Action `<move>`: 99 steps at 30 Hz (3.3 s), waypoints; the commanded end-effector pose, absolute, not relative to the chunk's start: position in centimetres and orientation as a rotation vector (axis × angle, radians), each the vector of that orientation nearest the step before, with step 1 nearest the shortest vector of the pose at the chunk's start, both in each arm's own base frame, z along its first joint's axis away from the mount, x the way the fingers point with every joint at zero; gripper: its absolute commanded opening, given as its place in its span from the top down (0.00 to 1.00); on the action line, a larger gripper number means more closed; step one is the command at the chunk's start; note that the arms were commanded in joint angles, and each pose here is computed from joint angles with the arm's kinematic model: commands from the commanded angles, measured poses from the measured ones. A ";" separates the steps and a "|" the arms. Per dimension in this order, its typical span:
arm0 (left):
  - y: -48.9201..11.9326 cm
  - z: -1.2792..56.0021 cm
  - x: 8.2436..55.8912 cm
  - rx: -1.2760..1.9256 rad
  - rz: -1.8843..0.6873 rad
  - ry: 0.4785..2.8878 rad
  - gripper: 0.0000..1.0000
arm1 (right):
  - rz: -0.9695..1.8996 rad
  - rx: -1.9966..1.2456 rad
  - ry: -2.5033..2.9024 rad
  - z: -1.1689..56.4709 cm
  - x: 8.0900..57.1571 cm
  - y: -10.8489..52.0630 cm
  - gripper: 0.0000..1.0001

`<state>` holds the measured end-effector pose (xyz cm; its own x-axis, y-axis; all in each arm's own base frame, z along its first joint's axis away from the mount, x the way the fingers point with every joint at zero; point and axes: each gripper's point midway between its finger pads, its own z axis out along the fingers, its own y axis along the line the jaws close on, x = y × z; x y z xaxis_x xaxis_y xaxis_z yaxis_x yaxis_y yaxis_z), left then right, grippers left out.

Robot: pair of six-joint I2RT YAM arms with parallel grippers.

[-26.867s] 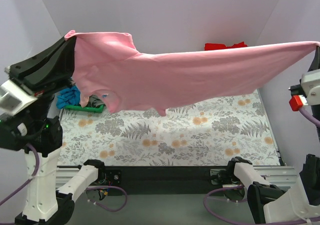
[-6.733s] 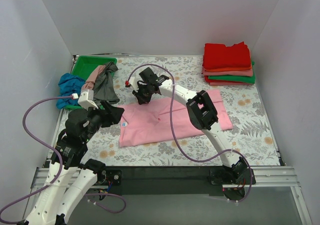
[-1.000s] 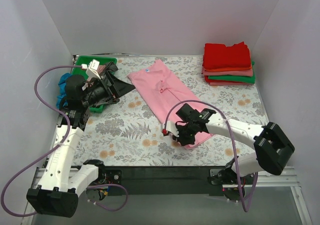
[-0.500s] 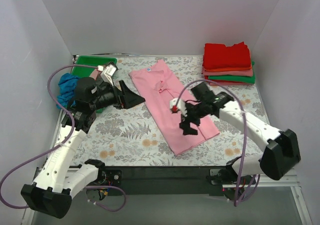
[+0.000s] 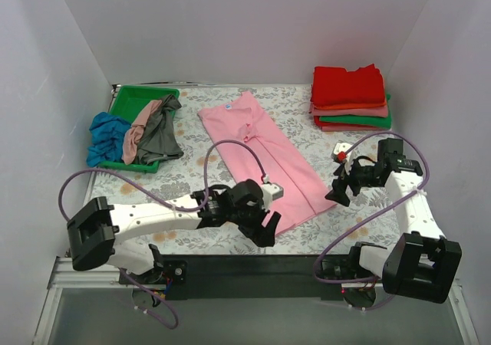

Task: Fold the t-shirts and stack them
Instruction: Fold the tshirt

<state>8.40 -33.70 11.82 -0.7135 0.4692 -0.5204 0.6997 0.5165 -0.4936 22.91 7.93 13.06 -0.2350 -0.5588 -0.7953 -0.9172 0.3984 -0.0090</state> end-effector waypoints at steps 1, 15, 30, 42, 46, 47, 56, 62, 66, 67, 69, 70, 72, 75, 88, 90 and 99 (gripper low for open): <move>-35.3 11.1 11.1 0.960 -0.788 2.302 0.30 | 0.826 -1.203 1.853 12.9 21.2 9.9 0.03; -36.7 7.0 9.1 1.262 -0.641 2.161 0.30 | 0.859 -1.103 1.881 12.5 21.4 9.1 0.02; -38.7 4.6 13.1 1.182 -0.387 2.178 0.51 | 0.866 -1.097 1.876 12.5 21.1 9.2 0.02; -38.6 10.2 11.4 1.163 -0.577 2.129 0.64 | 0.871 -1.092 1.875 12.5 21.2 9.2 0.01; -38.9 9.4 12.5 1.189 -0.495 2.109 0.55 | 0.875 -1.088 1.879 12.5 21.2 9.2 0.02; -38.9 8.4 12.7 1.209 -0.462 2.119 0.54 | 0.875 -1.088 1.879 12.5 21.2 9.2 0.02; -39.6 5.1 14.7 1.290 -0.368 2.145 0.55 | 0.884 -1.077 1.894 12.2 21.3 9.1 0.01; -39.4 3.2 14.0 1.337 -0.380 2.186 0.56 | 0.887 -1.075 1.896 12.2 21.2 9.1 0.01; -38.9 2.3 13.4 1.339 -0.392 2.223 0.56 | 0.884 -1.077 1.897 12.2 21.2 9.0 0.02; -38.8 2.3 13.3 1.339 -0.393 2.225 0.56 | 0.884 -1.077 1.897 12.1 21.3 9.0 0.02; -38.9 2.9 13.4 1.319 -0.407 2.220 0.56 | 0.885 -1.074 1.898 12.2 21.3 9.0 0.02; -38.9 3.1 13.5 1.311 -0.405 2.216 0.55 | 0.885 -1.074 1.898 12.2 21.3 9.0 0.02; -39.1 4.1 13.6 1.289 -0.419 2.204 0.55 | 0.884 -1.075 1.897 12.2 21.3 9.0 0.01; -39.5 5.2 13.7 1.270 -0.432 2.199 0.54 | 0.889 -1.073 1.901 12.1 21.2 9.0 0.02; -40.4 5.9 13.0 1.255 -0.495 2.231 0.53 | 0.893 -1.072 1.902 12.0 21.3 9.0 0.02; -40.3 5.1 12.9 1.254 -0.486 2.251 0.53 | 0.896 -1.070 1.904 12.0 21.2 9.0 0.02; -38.9 1.7 13.0 1.268 -0.372 2.313 0.61 | 0.894 -1.071 1.901 12.0 21.2 9.0 0.01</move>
